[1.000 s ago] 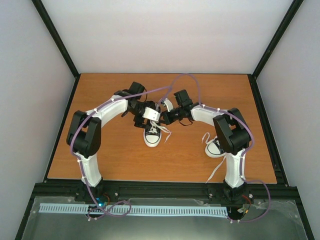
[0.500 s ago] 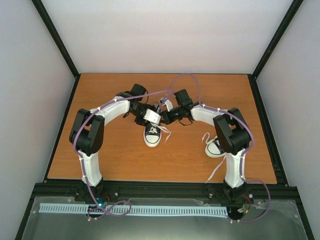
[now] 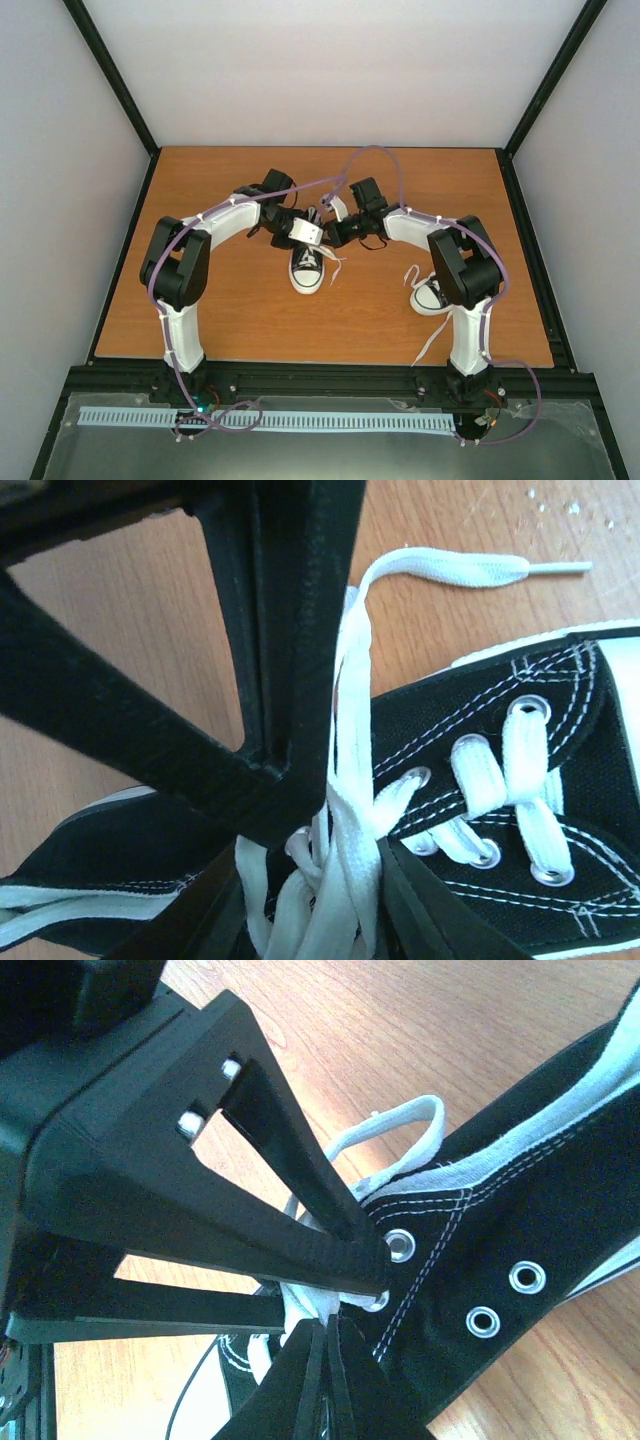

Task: Tie the shoes
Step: Wrap the shoelace around the shoelace.

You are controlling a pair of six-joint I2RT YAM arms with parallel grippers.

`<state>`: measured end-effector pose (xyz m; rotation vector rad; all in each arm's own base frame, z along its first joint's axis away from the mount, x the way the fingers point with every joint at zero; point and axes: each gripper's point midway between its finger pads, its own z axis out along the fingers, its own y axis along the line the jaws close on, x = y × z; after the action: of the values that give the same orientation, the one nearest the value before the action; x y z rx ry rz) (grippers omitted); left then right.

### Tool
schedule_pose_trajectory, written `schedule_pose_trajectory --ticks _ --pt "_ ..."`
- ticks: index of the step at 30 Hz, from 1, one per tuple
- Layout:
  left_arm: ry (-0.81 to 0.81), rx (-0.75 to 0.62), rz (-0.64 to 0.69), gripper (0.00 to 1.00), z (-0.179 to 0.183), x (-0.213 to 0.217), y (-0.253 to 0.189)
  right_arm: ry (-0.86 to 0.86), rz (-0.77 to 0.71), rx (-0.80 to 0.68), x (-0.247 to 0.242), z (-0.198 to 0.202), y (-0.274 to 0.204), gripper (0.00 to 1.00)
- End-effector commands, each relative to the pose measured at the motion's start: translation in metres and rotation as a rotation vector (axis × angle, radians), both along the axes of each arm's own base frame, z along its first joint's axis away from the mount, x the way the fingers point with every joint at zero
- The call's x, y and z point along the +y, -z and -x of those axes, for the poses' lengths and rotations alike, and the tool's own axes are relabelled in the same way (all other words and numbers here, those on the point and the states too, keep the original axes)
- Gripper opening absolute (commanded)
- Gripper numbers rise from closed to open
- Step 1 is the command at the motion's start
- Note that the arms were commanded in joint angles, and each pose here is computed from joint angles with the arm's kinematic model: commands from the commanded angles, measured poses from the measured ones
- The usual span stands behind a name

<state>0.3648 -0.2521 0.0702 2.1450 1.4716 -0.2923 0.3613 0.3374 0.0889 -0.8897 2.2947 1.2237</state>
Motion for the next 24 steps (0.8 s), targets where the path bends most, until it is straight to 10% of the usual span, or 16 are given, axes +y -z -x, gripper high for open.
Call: schedule_pose_trajectory --ticks 1,24 --pt "-0.044 -0.001 0.093 0.34 -0.011 -0.015 -0.029 -0.009 -0.013 -0.021 -0.001 -0.003 -0.007 0.03" --pt "-0.139 0.085 0.049 0.3 -0.021 -0.011 -0.016 -0.037 -0.027 -0.048 -0.003 0.005 -0.017 0.03"
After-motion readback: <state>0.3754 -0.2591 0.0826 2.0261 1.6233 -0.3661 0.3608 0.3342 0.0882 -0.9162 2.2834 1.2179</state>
